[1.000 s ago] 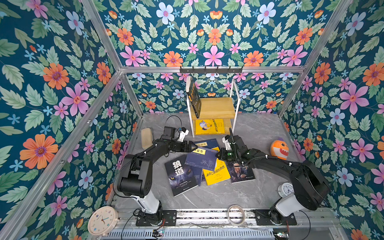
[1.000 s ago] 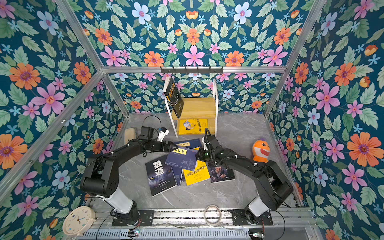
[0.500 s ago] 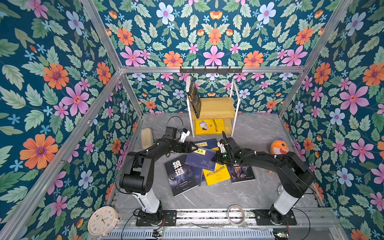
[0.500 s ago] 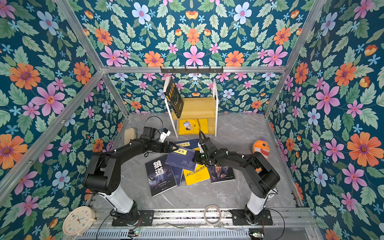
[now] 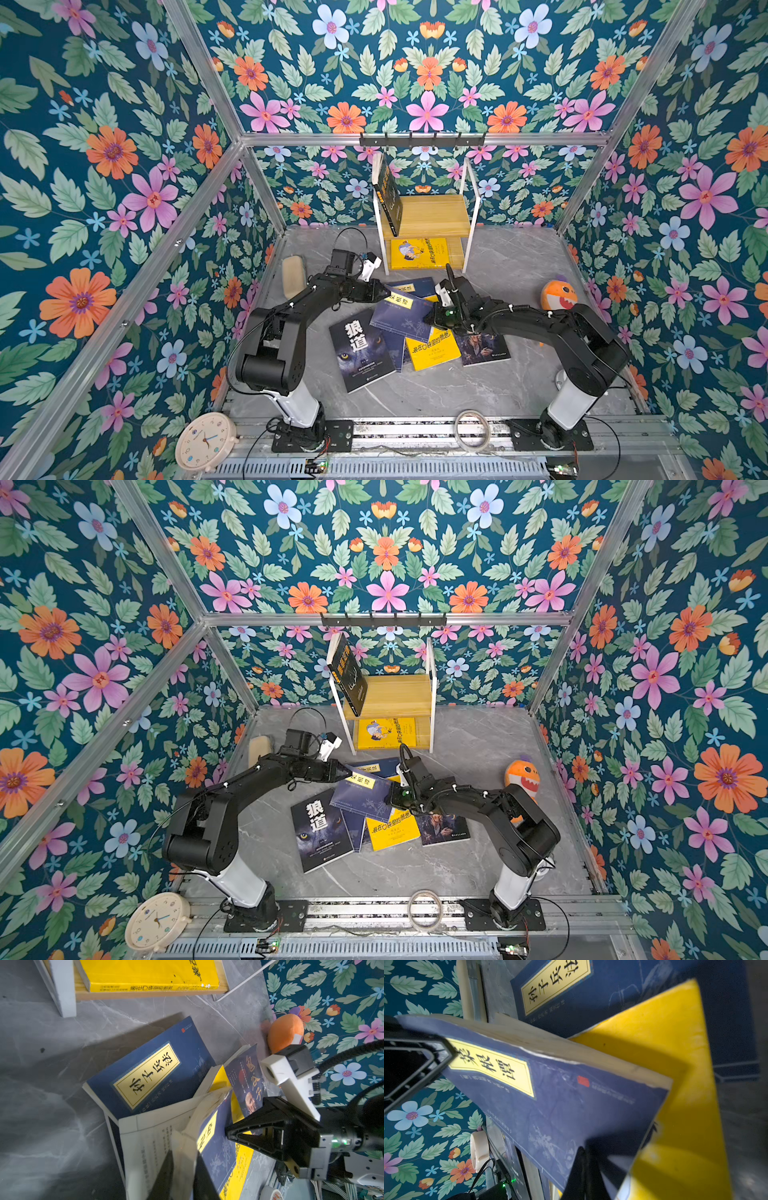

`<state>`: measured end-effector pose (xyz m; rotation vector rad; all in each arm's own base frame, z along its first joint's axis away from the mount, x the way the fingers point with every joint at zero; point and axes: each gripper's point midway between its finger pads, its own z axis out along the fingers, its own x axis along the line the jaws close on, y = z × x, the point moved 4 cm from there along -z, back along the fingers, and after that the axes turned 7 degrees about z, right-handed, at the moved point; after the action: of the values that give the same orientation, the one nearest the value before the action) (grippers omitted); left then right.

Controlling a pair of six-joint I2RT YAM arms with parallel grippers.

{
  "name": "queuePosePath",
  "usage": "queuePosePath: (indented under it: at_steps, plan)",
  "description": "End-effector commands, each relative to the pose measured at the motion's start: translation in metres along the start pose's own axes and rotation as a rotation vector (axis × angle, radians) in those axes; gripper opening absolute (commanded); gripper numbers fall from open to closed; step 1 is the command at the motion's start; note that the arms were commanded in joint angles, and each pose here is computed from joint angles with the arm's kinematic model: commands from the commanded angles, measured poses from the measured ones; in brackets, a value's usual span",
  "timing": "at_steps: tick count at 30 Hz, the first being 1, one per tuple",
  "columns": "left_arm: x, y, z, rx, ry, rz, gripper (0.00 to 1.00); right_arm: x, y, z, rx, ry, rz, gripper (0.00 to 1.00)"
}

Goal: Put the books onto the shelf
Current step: 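Lift the blue book up with the right gripper while the left arm draws back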

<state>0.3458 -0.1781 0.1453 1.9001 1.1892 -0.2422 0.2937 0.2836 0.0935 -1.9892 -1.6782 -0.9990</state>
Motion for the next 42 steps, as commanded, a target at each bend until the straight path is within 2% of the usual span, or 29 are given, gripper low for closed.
queuePosePath:
  at_steps: [1, 5, 9, 12, 19, 25, 29, 33, 36, 40, 42]
  plan:
    - [-0.007, 0.004, -0.005, -0.014, -0.011, 0.002, 0.01, -0.012, -0.005, -0.003, 0.003, -0.064, 0.02, 0.0]
    - [-0.011, 0.006, -0.01, -0.026, -0.007, 0.01, 0.0, -0.004, -0.002, -0.012, -0.03, -0.041, -0.009, 0.0]
    - [-0.009, 0.007, -0.016, -0.036, 0.036, -0.002, 0.0, 0.019, 0.001, -0.036, -0.109, -0.009, -0.104, 0.16]
    - [-0.011, 0.008, -0.019, -0.045, 0.043, -0.021, 0.0, 0.035, -0.001, -0.05, -0.161, -0.031, -0.223, 0.33]
    - [-0.018, 0.016, -0.032, -0.102, 0.028, -0.027, 0.0, 0.072, -0.015, -0.071, -0.311, -0.079, -0.549, 0.51]
    - [-0.028, 0.022, -0.043, -0.149, -0.027, -0.053, 0.0, 0.112, -0.049, -0.059, -0.374, -0.161, -1.018, 0.68]
    - [-0.03, 0.026, -0.046, -0.162, -0.028, -0.049, 0.0, 0.124, -0.06, -0.045, -0.451, -0.259, -1.213, 0.76]
    - [-0.034, 0.029, -0.049, -0.169, -0.048, -0.06, 0.0, 0.127, -0.063, -0.031, -0.489, -0.359, -1.321, 0.79]
    - [-0.036, 0.031, -0.05, -0.17, -0.062, -0.067, 0.0, 0.122, -0.058, -0.018, -0.531, -0.472, -1.349, 0.84]
    - [-0.037, 0.033, -0.05, -0.171, -0.068, -0.073, 0.0, 0.12, -0.051, -0.01, -0.595, -0.523, -1.362, 0.9]
    - [-0.037, 0.033, -0.05, -0.172, -0.07, -0.073, 0.0, 0.118, -0.048, -0.001, -0.587, -0.531, -1.381, 0.91]
